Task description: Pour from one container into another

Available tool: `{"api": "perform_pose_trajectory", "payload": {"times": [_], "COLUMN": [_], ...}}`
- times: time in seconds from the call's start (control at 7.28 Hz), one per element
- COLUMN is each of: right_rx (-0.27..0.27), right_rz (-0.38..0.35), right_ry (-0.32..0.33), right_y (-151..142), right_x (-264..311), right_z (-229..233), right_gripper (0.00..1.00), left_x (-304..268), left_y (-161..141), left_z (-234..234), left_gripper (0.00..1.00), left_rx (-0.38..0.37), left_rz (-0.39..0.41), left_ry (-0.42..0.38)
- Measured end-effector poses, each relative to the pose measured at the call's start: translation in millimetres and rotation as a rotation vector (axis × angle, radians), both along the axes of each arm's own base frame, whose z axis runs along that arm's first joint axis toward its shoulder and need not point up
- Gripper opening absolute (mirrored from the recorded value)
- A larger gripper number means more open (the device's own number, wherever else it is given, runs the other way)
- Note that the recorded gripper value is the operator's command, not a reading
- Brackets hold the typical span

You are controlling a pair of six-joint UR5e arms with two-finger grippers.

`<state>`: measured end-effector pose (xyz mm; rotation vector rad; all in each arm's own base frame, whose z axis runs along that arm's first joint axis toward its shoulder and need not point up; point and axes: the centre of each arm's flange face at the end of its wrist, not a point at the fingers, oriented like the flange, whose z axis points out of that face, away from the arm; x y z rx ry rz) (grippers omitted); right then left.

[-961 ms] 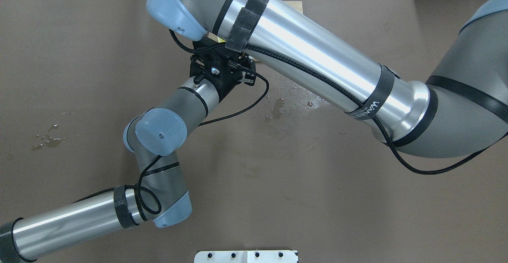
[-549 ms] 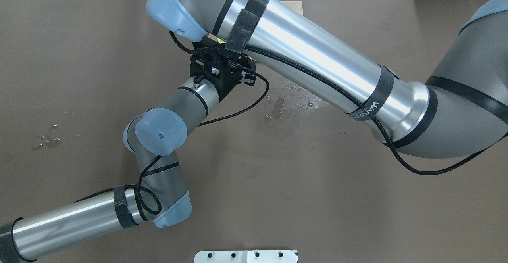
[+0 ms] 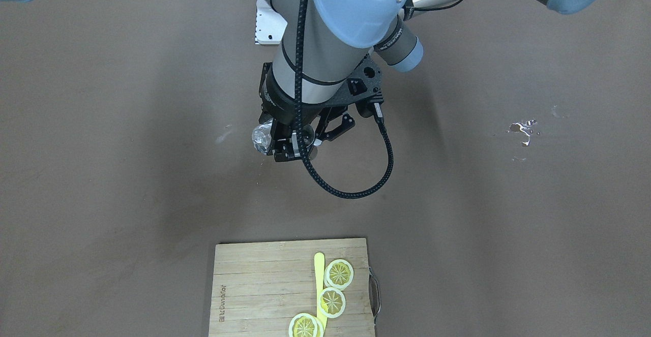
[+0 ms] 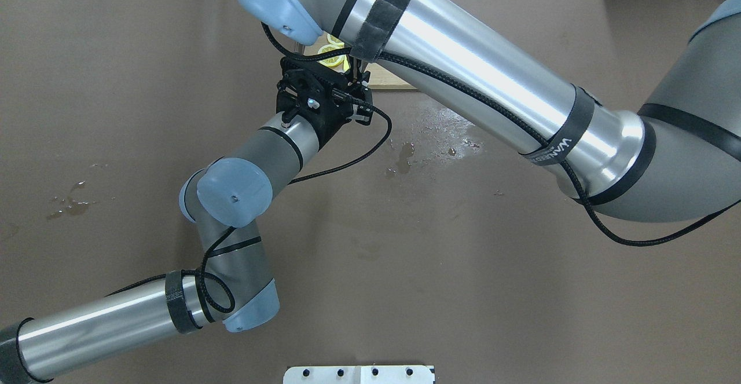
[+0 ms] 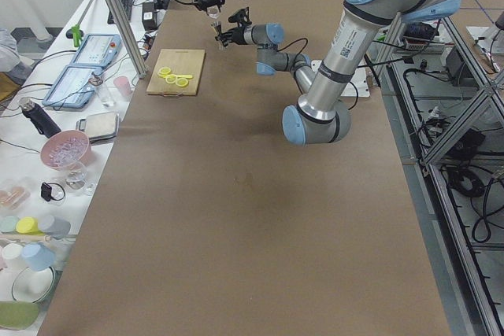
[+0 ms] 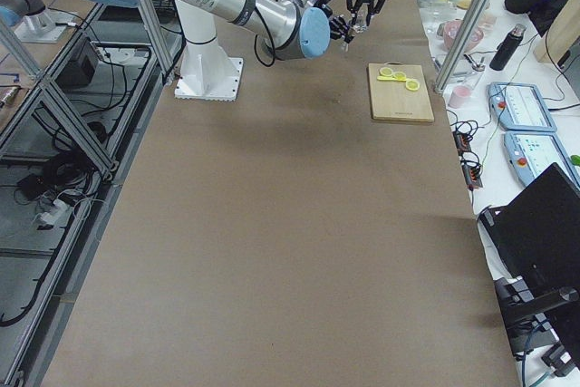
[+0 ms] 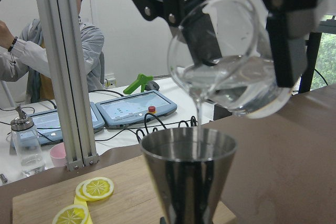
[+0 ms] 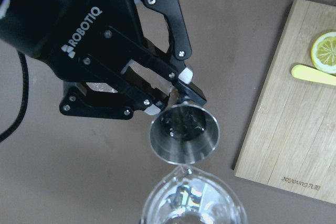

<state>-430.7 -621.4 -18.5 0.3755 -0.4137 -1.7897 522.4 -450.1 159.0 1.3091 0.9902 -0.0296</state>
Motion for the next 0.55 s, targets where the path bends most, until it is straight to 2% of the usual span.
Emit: {"api": "perform_pose_trajectory", "payload": {"times": [0.55], "right_rx": [-0.027], "right_rz": [0.079], "right_ry": [-0.174], "right_y": [-22], "right_x": [83], "right_z": [30], "right_gripper": [0.00], "left_x": [0], "left_y": [0], "left_z": [0], "left_gripper": [0.00], "left_rx": [0.000], "left_rz": [-0.001], "left_ry": [-0.001]}}
